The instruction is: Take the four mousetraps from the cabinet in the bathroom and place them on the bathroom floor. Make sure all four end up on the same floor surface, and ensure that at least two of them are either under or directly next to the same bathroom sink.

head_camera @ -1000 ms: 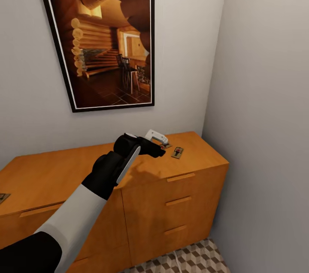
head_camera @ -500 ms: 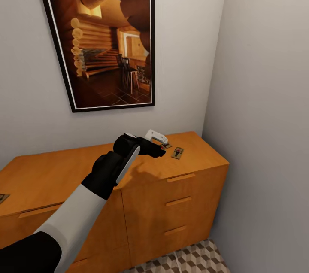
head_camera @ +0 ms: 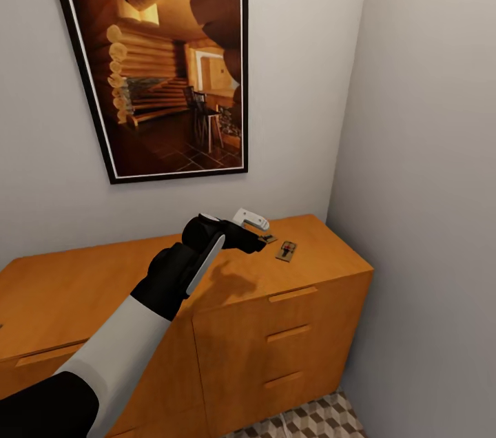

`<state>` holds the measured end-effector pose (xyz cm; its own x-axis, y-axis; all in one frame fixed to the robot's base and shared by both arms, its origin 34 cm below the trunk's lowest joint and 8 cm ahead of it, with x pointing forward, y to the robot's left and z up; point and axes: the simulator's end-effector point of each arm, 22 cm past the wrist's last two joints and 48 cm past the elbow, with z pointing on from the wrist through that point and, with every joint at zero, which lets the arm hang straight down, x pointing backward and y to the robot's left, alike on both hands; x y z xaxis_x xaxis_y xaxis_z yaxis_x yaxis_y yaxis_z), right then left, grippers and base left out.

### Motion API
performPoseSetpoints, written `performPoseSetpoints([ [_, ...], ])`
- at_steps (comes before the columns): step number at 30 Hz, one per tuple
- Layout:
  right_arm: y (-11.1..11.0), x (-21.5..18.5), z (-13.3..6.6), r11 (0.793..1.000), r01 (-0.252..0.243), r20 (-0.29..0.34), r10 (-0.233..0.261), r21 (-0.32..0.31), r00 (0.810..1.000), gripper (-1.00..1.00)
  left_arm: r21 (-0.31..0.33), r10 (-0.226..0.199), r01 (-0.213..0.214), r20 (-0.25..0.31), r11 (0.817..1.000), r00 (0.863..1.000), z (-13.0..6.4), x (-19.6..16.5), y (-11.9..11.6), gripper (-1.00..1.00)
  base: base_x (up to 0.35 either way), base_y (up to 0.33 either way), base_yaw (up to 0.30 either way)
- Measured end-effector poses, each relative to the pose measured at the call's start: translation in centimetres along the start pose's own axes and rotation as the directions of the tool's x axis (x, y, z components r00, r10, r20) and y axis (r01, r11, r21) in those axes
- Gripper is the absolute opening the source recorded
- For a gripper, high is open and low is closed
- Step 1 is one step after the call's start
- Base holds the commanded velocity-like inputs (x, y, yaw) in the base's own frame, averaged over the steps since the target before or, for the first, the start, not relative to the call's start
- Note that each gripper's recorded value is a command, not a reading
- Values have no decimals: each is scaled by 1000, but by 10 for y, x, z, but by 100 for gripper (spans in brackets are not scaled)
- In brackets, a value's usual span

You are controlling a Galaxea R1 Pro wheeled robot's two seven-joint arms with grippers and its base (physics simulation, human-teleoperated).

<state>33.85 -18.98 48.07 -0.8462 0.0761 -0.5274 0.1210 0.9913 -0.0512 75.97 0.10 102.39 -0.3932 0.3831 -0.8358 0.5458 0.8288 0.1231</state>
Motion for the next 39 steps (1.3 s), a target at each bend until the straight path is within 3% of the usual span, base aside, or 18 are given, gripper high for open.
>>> performPoseSetpoints([
  [2, 5, 27, -2, 999, 22, -111, -26, -30, 994, -100, 0, 0, 0, -1, 1000, 1000, 0, 0, 0, 100, 10, 0, 0],
  [8, 15, 58, -9, 994, 31, -223, -54, -103, 973, -100, 2, -1, 1, -2, 1000, 1000, 1, 1, 0, 100, 3, 0, 0],
  [39, 15, 67, -12, 993, 31, -246, -60, -118, 968, -100, 3, 2, -2, -12, 1000, 1000, 2, 4, -1, 100, 104, 0, 0],
])
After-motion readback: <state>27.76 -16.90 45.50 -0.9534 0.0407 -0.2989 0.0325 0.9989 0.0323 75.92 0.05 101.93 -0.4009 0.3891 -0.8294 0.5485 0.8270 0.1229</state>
